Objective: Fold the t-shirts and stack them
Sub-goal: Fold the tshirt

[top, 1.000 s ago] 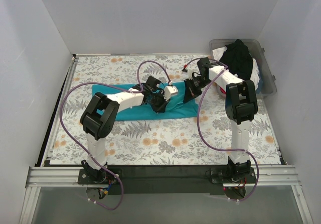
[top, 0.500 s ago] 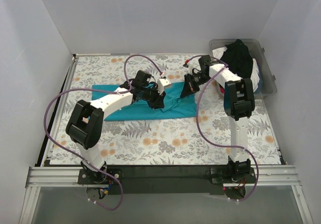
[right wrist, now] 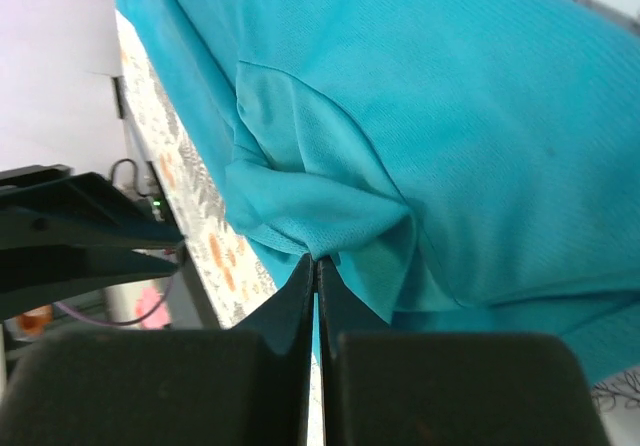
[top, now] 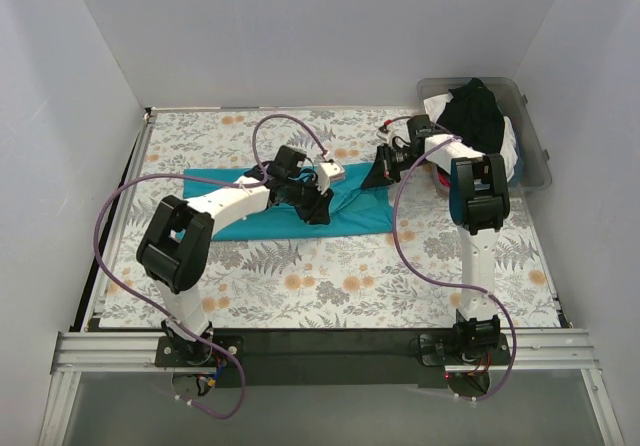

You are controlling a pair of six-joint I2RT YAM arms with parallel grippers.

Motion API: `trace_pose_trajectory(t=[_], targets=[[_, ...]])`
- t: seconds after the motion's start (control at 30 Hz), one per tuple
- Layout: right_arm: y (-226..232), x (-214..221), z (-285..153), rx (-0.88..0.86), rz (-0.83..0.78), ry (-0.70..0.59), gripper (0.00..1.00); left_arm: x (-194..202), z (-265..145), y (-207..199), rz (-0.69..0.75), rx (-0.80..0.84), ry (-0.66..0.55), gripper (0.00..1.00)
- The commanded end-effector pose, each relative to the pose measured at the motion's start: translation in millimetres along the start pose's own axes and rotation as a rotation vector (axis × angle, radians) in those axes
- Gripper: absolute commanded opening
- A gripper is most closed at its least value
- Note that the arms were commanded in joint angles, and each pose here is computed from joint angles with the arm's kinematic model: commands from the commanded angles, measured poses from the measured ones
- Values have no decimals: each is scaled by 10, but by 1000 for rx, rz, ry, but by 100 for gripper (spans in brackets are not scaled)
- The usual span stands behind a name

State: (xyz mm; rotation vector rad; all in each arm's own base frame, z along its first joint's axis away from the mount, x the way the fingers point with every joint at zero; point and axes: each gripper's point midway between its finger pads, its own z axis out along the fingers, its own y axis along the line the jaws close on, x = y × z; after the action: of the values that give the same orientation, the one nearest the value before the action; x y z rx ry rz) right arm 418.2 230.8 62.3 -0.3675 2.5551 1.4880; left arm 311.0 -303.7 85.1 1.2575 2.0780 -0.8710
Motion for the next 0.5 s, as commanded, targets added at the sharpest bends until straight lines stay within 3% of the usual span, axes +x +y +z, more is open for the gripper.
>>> trace_pose_trajectory(t=[0.0, 0.47], targets=[[176, -104, -74, -100, 30, -55, 1, 53, 98, -41, -1, -5, 22, 25], [210, -118, -43, -139, 63, -71, 1, 275, 379, 122, -31, -102, 87, 33]])
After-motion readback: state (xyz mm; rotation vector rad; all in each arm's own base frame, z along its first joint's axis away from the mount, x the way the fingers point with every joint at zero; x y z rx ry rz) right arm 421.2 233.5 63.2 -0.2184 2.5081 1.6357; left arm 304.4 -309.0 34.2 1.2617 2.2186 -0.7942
